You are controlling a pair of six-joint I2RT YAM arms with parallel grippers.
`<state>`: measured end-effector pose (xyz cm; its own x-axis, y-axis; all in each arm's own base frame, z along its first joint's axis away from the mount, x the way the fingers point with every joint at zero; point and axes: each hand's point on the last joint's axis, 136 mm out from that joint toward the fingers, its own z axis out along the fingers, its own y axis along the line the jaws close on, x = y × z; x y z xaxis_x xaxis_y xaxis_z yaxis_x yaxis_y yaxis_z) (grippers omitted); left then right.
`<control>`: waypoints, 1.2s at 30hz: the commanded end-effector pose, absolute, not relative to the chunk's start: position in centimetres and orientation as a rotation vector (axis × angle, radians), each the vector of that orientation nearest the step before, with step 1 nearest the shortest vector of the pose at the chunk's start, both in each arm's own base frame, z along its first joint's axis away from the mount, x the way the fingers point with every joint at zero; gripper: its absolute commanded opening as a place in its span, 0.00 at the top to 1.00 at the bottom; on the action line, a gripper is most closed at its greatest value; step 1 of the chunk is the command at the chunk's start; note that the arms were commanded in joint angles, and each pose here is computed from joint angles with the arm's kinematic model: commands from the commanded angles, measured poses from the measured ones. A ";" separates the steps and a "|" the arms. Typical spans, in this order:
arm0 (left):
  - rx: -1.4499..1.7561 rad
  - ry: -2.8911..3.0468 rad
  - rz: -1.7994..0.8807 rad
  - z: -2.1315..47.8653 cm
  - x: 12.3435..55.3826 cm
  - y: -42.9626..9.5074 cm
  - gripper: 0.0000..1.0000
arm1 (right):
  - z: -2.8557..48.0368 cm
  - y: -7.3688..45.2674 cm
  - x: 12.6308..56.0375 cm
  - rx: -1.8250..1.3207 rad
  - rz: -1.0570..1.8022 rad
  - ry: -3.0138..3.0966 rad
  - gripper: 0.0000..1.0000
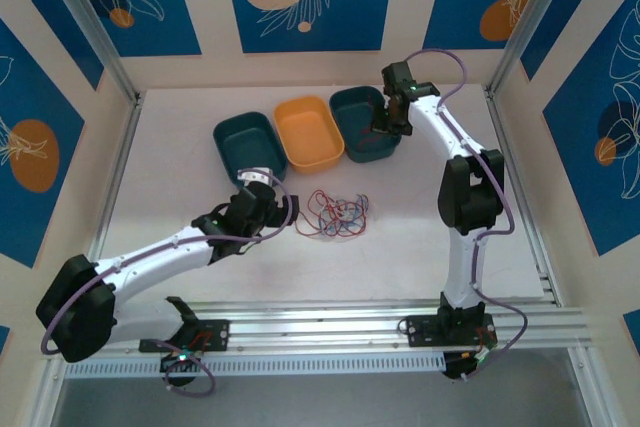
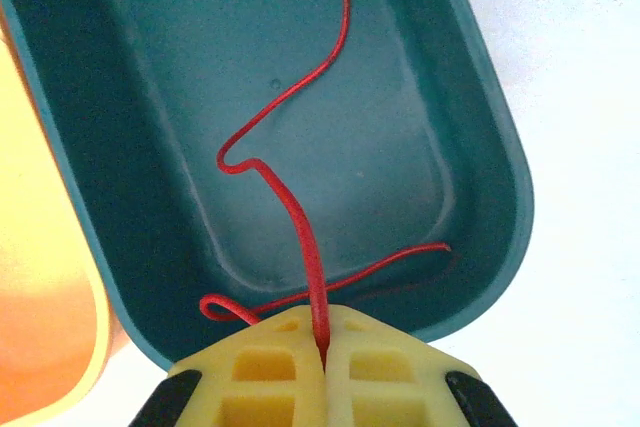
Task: Untangle the cables
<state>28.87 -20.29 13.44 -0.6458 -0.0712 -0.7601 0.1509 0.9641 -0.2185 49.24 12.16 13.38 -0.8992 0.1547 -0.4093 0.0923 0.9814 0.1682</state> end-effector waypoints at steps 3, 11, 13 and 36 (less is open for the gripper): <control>0.083 2.236 -0.351 14.5 29.2 -21.1 0.00 | 11.9 12.6 50.0 0.184 0.217 2.714 1.00; 0.079 2.234 -0.358 14.6 29.2 -21.2 0.00 | 10.8 12.0 50.6 0.206 0.195 2.742 0.88; 0.079 2.232 -0.360 14.7 29.2 -21.2 0.00 | 11.4 12.0 50.5 0.200 0.197 2.731 0.82; 0.111 2.229 -0.412 15.2 29.6 -22.7 0.00 | 21.0 12.6 45.4 0.140 0.274 2.578 0.50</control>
